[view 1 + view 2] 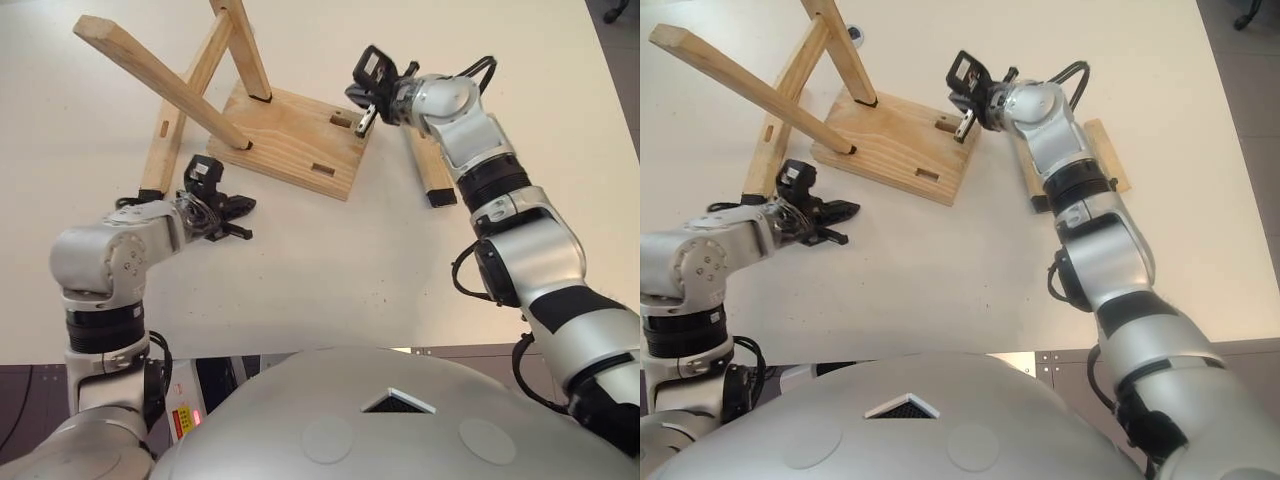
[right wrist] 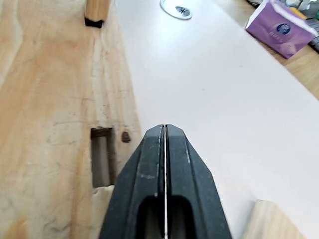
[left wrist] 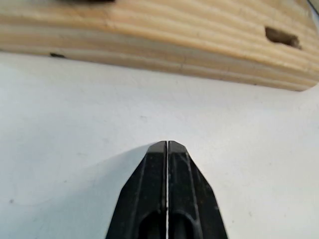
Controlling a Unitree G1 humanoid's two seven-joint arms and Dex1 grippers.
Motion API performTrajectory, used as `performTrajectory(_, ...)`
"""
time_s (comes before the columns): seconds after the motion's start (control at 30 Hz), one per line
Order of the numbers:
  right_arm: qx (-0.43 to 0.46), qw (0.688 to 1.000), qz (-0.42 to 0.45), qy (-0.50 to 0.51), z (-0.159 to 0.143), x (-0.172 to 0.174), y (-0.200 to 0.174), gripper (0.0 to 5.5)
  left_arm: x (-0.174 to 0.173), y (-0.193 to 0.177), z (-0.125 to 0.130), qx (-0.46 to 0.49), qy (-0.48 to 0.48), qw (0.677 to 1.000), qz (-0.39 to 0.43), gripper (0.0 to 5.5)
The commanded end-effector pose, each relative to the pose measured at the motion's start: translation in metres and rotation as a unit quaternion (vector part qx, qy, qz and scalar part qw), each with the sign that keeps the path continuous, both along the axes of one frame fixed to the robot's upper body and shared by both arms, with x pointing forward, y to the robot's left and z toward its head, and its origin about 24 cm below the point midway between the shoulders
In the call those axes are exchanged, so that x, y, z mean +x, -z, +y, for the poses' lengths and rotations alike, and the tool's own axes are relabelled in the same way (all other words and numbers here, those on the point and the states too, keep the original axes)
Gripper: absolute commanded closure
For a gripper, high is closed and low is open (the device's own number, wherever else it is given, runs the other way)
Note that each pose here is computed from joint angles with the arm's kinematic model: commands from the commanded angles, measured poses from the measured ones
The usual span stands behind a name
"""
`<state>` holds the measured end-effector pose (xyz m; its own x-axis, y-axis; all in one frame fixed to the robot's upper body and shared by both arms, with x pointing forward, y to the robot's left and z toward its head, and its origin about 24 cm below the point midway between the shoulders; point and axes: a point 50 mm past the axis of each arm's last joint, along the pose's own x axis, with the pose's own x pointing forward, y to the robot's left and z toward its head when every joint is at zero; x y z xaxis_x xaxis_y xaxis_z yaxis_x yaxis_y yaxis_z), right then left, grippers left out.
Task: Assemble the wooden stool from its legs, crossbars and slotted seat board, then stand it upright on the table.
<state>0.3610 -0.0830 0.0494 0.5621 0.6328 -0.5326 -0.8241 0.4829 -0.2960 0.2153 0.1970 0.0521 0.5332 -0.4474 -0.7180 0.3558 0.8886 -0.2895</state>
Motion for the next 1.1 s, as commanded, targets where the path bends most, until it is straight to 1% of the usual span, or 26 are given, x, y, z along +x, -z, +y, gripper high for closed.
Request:
performTrajectory(0.03, -0.042, 0.991, 0.060, -0.108, 0.010, -0.014, 0.011, 5.48, 0.006, 0.039, -0.009, 0.038, -0.023, 0.998, 0.046, 5.50)
performTrajectory(0.1, -0.020, 0.982, 0.089, -0.166, 0.014, -0.027, 0.004, 5.48, 0.014, 0.047, -0.005, 0.051, -0.043, 0.997, 0.041, 5.50)
performTrajectory(0.17, -0.015, 0.975, 0.093, -0.203, 0.014, -0.043, -0.001, 5.48, 0.022, 0.048, -0.002, 0.050, -0.056, 0.997, 0.032, 5.50)
performTrajectory(0.3, -0.012, 0.964, 0.121, -0.237, 0.016, -0.078, 0.001, 5.48, 0.024, 0.048, -0.004, 0.047, -0.046, 0.997, 0.029, 5.50)
performTrajectory(0.37, -0.010, 0.963, 0.133, -0.234, 0.017, -0.087, 0.002, 5.48, 0.026, 0.049, -0.004, 0.050, -0.043, 0.997, 0.029, 5.50)
performTrajectory(0.4, 0.005, 0.972, 0.100, -0.211, 0.021, -0.081, -0.006, 5.48, 0.027, 0.048, -0.003, 0.052, -0.044, 0.997, 0.027, 5.50)
performTrajectory(0.47, 0.060, 0.991, 0.012, -0.117, 0.023, -0.051, -0.036, 5.48, 0.027, 0.046, 0.003, 0.056, -0.046, 0.997, 0.026, 5.50)
performTrajectory(0.53, 0.081, 0.995, -0.050, -0.036, 0.016, -0.021, -0.057, 5.48, 0.022, 0.047, 0.007, 0.059, -0.055, 0.996, 0.028, 5.50)
performTrajectory(0.57, 0.060, 0.997, -0.050, -0.002, 0.009, -0.011, -0.050, 5.48, 0.021, 0.048, 0.007, 0.058, -0.056, 0.996, 0.029, 5.50)
performTrajectory(0.63, 0.009, 0.999, -0.019, 0.043, -0.005, -0.003, -0.024, 5.48, 0.021, 0.048, 0.001, 0.052, -0.054, 0.997, 0.028, 5.50)
performTrajectory(0.73, -0.043, 0.997, 0.037, 0.059, -0.010, -0.010, 0.014, 5.48, 0.025, 0.045, -0.010, 0.041, -0.049, 0.998, 0.021, 5.50)
performTrajectory(0.8, -0.057, 0.996, 0.060, 0.045, -0.010, -0.016, 0.027, 5.48, 0.025, 0.043, -0.013, 0.039, -0.049, 0.998, 0.018, 5.50)
performTrajectory(0.87, -0.053, 0.995, 0.084, -0.012, -0.007, -0.028, 0.029, 5.48, 0.026, 0.043, -0.011, 0.041, -0.053, 0.998, 0.017, 5.50)
performTrajectory(1.0, -0.021, 0.987, 0.116, -0.111, 0.002, -0.057, 0.013, 5.48, 0.029, 0.046, -0.009, 0.041, -0.064, 0.997, 0.019, 5.50)
performTrajectory(1.07, -0.009, 0.985, 0.114, -0.125, 0.006, -0.069, 0.004, 5.48, 0.029, 0.047, -0.014, 0.034, -0.057, 0.998, 0.020, 5.50)
performTrajectory(1.1, -0.006, 0.987, 0.110, -0.117, 0.007, -0.070, 0.001, 5.48, 0.029, 0.047, -0.016, 0.031, -0.053, 0.998, 0.021, 5.50)
